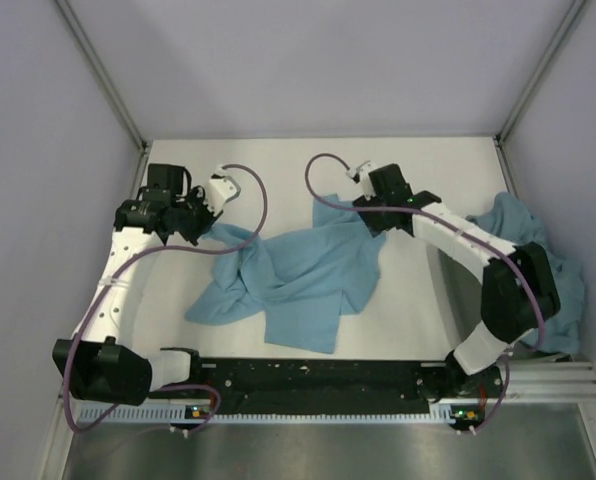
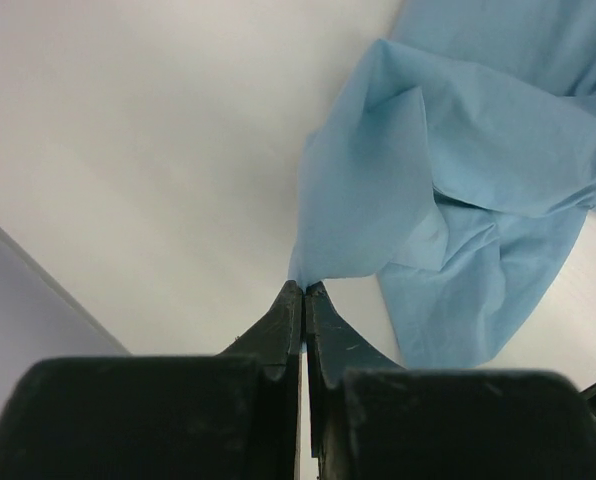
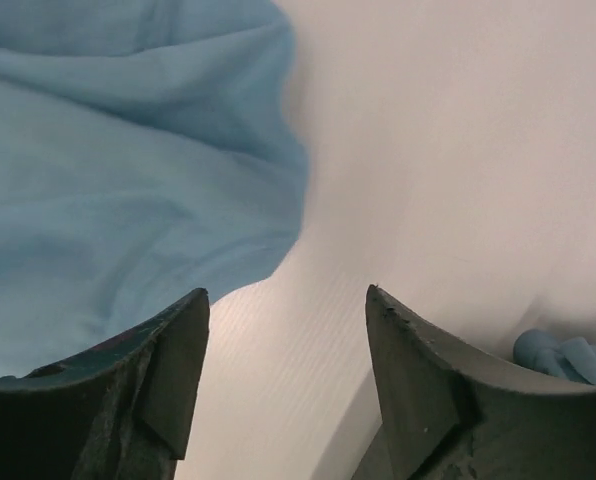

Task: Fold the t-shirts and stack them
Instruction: Flatten out the tshirt

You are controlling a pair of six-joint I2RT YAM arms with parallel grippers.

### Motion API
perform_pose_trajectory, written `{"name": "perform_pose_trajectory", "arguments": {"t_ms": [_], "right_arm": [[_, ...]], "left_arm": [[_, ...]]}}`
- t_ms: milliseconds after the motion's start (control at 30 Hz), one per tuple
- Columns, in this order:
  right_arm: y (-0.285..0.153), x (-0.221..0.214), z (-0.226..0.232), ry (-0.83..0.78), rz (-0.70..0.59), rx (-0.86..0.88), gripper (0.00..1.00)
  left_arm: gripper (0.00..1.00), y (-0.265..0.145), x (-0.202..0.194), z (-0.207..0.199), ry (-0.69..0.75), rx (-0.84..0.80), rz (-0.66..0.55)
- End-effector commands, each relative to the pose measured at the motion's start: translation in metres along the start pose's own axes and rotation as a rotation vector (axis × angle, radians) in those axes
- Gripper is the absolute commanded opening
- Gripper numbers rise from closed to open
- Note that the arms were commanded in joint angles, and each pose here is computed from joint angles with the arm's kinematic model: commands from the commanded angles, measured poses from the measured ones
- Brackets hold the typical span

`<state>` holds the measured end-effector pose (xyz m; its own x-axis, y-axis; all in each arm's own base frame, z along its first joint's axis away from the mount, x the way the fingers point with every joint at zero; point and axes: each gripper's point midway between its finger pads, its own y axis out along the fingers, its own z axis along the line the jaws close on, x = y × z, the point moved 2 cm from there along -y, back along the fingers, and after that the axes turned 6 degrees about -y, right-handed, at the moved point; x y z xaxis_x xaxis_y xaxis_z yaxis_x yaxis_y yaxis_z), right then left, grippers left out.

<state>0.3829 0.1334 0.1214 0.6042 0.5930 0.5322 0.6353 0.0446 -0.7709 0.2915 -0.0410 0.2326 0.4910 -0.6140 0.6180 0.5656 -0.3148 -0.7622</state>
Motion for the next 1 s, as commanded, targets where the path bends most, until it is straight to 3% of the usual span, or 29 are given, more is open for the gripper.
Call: {"name": "perform_pose_trajectory", "arguments": {"t_ms": [0,33,233,300,533,767,833,867,967], "right_arm": [[-0.083,0.029,0.051,-0.181,-0.289,0.131,0.75],[-0.094,0.025,0.073,-0.251,-0.331,0.19,0.89],[-0.158,-0.072,0.223,-0.976,-0.589,0.799,0.91],[-0.16,-0.081,0.239,-1.029,-0.623,0.864,0.93],[-0.137,-0.115,0.277,-1.265,-0.486,1.004,0.87],[-0.116,-0.119,0.293,-1.293,-0.415,1.05,0.82],[-0.111,-0.117,0.298,-1.277,-0.385,1.055,0.75],[-0.107,-0.117,0.298,-1.267,-0.361,1.046,0.66],[-0.098,-0.116,0.293,-1.263,-0.316,0.986,0.16]], "left_arm": [[0.0,0.01,0.0,0.0,-0.007,0.011,-0.027],[0.0,0.011,-0.003,-0.001,-0.011,0.005,-0.019],[0.0,0.011,-0.002,-0.001,-0.008,0.007,-0.027],[0.0,0.012,-0.002,-0.001,-0.008,0.006,-0.026],[0.0,0.012,-0.007,-0.002,-0.008,0.014,-0.013],[0.0,0.011,-0.011,0.002,0.0,0.037,0.005],[0.0,0.011,-0.01,0.002,-0.003,0.038,0.002],[0.0,0.011,-0.009,0.002,-0.005,0.037,0.0],[0.0,0.01,-0.01,0.001,-0.004,0.036,0.004]]}}
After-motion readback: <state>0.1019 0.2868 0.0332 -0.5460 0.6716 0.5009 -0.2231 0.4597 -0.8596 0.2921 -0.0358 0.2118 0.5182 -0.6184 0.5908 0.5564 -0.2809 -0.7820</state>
